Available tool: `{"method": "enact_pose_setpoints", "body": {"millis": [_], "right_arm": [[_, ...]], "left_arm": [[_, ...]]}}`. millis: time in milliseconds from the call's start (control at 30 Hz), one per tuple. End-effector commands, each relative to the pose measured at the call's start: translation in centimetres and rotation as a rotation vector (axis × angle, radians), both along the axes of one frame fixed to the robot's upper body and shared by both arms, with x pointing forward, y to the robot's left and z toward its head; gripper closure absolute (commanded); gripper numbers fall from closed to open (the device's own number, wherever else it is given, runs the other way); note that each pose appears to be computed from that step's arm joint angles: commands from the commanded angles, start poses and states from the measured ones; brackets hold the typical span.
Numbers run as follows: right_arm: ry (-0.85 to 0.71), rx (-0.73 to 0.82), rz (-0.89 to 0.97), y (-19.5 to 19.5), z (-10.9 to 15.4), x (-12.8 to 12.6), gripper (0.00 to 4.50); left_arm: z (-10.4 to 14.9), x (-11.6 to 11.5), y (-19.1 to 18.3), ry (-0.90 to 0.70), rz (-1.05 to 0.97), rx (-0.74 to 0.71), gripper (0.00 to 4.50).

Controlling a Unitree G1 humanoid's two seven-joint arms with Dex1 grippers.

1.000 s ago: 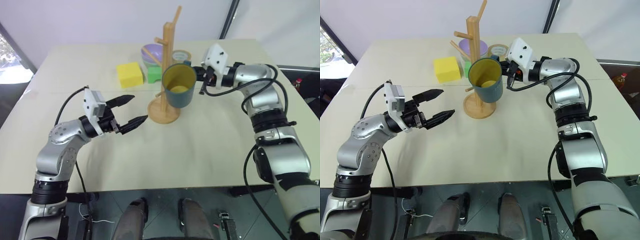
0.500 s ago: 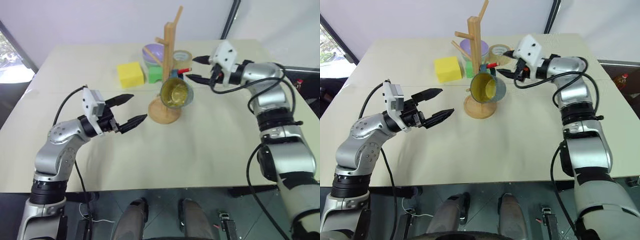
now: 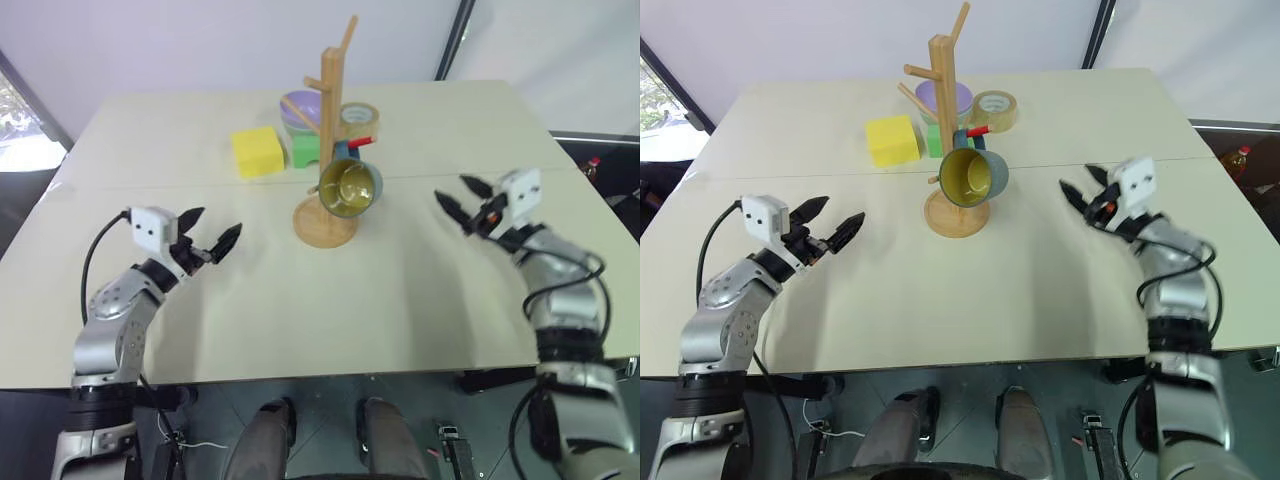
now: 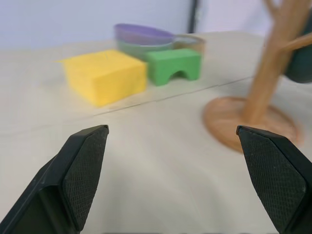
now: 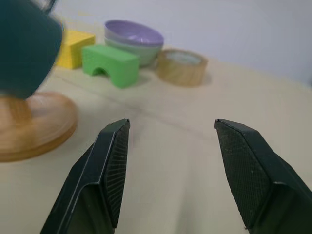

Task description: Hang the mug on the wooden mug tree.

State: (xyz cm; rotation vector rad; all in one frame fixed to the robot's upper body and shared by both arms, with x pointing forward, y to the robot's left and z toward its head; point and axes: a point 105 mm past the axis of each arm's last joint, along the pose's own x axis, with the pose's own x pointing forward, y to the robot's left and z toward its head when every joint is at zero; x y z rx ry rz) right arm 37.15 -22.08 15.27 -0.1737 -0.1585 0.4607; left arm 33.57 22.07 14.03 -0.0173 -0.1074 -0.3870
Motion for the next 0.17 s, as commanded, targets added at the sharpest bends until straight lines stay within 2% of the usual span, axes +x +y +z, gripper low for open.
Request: {"method": "enact_pose_setpoints", "body": {"millis": [33,167], "right_arm": [[-0.037,0.052,-0.027,0.8,0.3,-0.6,1.63],[-0.003,0.065,-0.036,1.1,-1.3,-0.7,1.63]], "left_arm": [[-0.9,-0.4,1.9,-0.003,0.096,0.007,0.0],[-1.9,-0.7,2.7,0.02,0.134,0.022,0.0]]}}
